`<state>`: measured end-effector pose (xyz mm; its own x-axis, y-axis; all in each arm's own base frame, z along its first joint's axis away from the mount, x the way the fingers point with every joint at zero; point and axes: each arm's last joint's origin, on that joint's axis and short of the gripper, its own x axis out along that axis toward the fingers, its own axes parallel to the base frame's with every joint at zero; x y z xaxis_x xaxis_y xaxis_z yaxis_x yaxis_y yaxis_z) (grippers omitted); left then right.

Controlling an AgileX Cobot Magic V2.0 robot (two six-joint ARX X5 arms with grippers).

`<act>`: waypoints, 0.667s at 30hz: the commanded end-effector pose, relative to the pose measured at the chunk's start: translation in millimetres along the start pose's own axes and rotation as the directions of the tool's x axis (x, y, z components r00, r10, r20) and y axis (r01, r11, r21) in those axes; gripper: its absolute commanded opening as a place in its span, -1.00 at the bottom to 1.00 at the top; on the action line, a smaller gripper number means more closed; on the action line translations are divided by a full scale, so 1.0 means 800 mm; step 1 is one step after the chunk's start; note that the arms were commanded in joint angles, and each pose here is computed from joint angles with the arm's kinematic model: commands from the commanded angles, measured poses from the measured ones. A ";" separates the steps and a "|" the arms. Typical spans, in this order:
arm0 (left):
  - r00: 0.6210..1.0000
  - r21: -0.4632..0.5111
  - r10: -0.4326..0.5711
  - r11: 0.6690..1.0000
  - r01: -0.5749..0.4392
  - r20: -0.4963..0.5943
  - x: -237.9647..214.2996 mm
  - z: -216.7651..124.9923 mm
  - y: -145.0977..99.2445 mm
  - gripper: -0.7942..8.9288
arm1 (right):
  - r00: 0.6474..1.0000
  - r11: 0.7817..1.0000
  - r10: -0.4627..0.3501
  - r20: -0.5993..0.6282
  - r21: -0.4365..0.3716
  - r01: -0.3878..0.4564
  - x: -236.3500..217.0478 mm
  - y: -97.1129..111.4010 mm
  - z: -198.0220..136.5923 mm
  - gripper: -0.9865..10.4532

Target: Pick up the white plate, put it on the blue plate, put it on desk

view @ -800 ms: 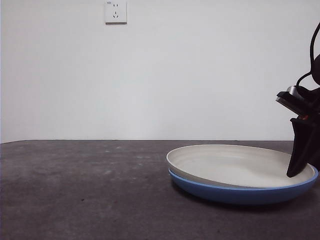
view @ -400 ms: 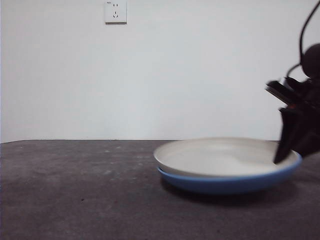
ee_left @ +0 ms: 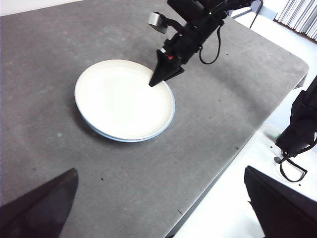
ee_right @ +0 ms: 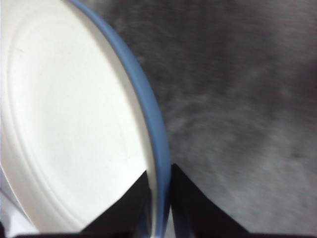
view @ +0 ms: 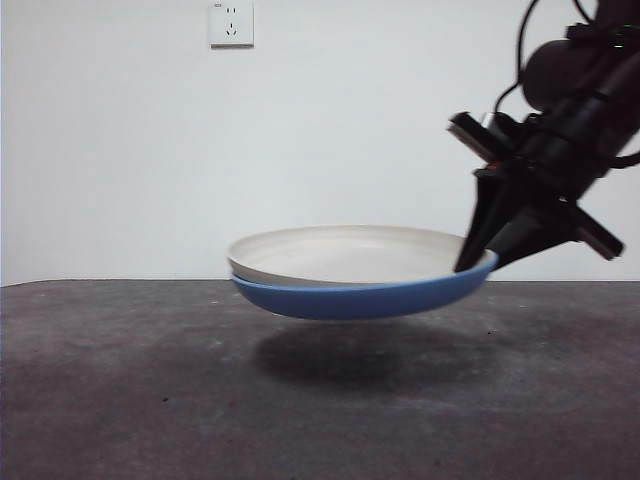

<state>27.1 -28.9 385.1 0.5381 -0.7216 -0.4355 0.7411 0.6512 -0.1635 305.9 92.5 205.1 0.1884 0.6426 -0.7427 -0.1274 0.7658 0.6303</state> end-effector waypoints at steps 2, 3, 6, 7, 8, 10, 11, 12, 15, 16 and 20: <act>1.000 0.011 -0.007 1.000 0.007 0.026 -0.006 0.005 -0.002 0.32 | 0.999 1.000 0.023 -0.030 0.022 -0.023 0.021 0.014 0.013 -0.82; 1.000 0.011 -0.007 1.000 0.007 0.024 -0.006 0.004 -0.002 0.32 | 0.999 0.999 0.024 -0.039 0.024 -0.023 0.027 0.016 0.015 -0.82; 1.000 0.008 -0.007 1.000 0.007 0.013 -0.006 0.003 -0.002 0.32 | 0.998 1.000 0.022 -0.065 0.023 -0.020 0.042 0.017 0.019 -0.82; 1.000 0.007 -0.007 1.000 0.006 0.011 -0.006 0.003 -0.002 0.32 | 0.997 1.000 0.019 -0.076 0.026 -0.017 0.048 0.017 0.021 -0.82; 1.000 0.006 -0.006 1.000 0.006 0.010 -0.006 0.003 -0.002 0.32 | 0.996 0.999 0.017 -0.083 0.032 -0.014 0.052 0.015 0.021 -0.82; 1.000 0.005 -0.006 1.000 0.006 0.008 -0.006 0.002 -0.002 0.32 | 0.995 0.999 0.011 -0.095 0.039 -0.007 0.059 0.011 0.022 -0.82; 1.000 0.005 -0.006 1.000 0.006 0.007 -0.006 0.002 -0.002 0.32 | 0.995 0.999 0.008 -0.103 0.045 -0.004 0.062 0.008 0.022 -0.82; 1.000 0.005 -0.006 1.000 0.006 0.007 -0.006 0.002 -0.002 0.32 | 0.994 0.999 0.006 -0.108 0.049 -0.001 0.064 0.006 0.022 -0.82; 1.000 0.005 -0.006 1.000 0.006 0.007 -0.006 0.002 -0.002 0.32 | 0.992 0.998 0.002 -0.126 0.060 0.006 0.073 0.000 0.021 -0.82; 1.000 0.005 -0.007 1.000 0.007 0.007 -0.006 0.002 -0.002 0.32 | 0.991 0.998 -0.002 -0.132 0.063 0.011 0.076 -0.002 0.021 -0.82; 1.000 0.004 -0.007 1.000 0.007 0.007 -0.006 0.002 -0.002 0.32 | 0.988 0.997 -0.011 -0.151 0.072 0.022 0.084 -0.009 0.020 -0.82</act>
<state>26.2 -28.3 383.3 0.5306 -0.7164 -0.4530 0.7383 0.6532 -0.1682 330.1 126.5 156.8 0.0414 0.6306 -0.7750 -0.0539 0.7759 0.6285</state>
